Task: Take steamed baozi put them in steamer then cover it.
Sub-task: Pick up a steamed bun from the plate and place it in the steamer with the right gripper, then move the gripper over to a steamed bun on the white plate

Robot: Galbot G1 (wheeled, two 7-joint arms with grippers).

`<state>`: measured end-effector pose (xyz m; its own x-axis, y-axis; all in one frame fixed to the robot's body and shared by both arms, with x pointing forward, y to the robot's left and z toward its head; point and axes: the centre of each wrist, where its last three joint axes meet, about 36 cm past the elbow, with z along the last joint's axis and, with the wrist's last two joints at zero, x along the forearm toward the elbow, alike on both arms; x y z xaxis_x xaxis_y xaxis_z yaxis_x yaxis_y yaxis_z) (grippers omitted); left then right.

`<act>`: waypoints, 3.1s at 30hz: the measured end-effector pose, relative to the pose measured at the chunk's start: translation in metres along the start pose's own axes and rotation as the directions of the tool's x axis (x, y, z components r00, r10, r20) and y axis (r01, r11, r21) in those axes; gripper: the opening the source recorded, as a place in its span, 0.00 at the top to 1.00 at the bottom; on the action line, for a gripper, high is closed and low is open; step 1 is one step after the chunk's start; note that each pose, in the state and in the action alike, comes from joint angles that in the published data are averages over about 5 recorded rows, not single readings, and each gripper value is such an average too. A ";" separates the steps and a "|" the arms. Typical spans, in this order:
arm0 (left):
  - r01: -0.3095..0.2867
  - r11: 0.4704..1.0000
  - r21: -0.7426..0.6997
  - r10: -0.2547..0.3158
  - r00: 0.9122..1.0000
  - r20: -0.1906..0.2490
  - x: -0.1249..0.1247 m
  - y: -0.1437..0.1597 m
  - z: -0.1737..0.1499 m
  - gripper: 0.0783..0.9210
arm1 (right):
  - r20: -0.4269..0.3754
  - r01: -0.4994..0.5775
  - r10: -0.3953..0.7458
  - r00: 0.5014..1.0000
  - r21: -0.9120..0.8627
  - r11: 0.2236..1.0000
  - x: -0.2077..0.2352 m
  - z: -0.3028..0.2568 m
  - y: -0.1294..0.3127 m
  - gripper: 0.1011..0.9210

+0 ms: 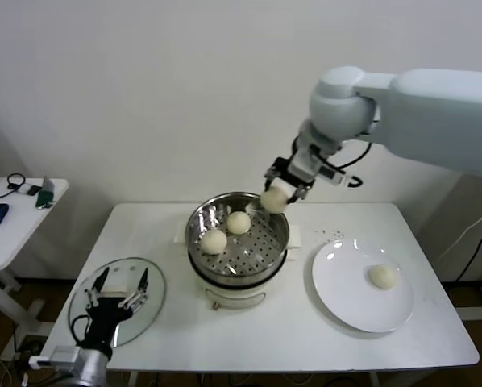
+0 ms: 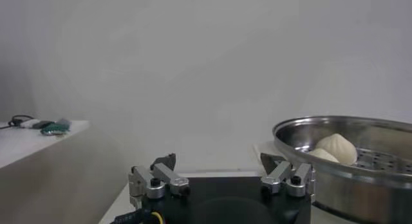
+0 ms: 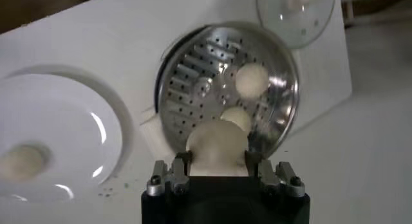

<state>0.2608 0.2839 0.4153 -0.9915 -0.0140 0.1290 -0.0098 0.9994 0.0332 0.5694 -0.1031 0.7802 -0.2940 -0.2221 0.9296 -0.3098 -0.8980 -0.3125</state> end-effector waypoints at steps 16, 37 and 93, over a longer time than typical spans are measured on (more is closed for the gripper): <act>0.013 1.000 -0.019 -0.013 1.000 0.003 0.002 0.000 -0.005 0.12 | 0.072 0.041 -0.059 0.996 0.226 0.973 -0.112 -0.049 -0.025 0.42; 0.005 1.000 -0.020 -0.005 1.000 0.000 0.003 -0.003 -0.003 0.12 | 0.080 0.078 -0.101 0.992 0.256 0.963 -0.186 -0.060 -0.024 0.40; -0.013 1.000 -0.027 0.013 1.000 0.006 0.015 -0.007 -0.003 0.12 | 0.092 0.186 -0.239 0.967 -0.892 0.412 -0.107 0.161 0.308 0.12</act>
<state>0.2466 0.2763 0.4197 -0.9923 -0.0008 0.1235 0.0064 0.9983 0.0585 0.6511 -0.4173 0.6157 -0.1272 -0.0349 0.9913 -0.9890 -0.0722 -0.1295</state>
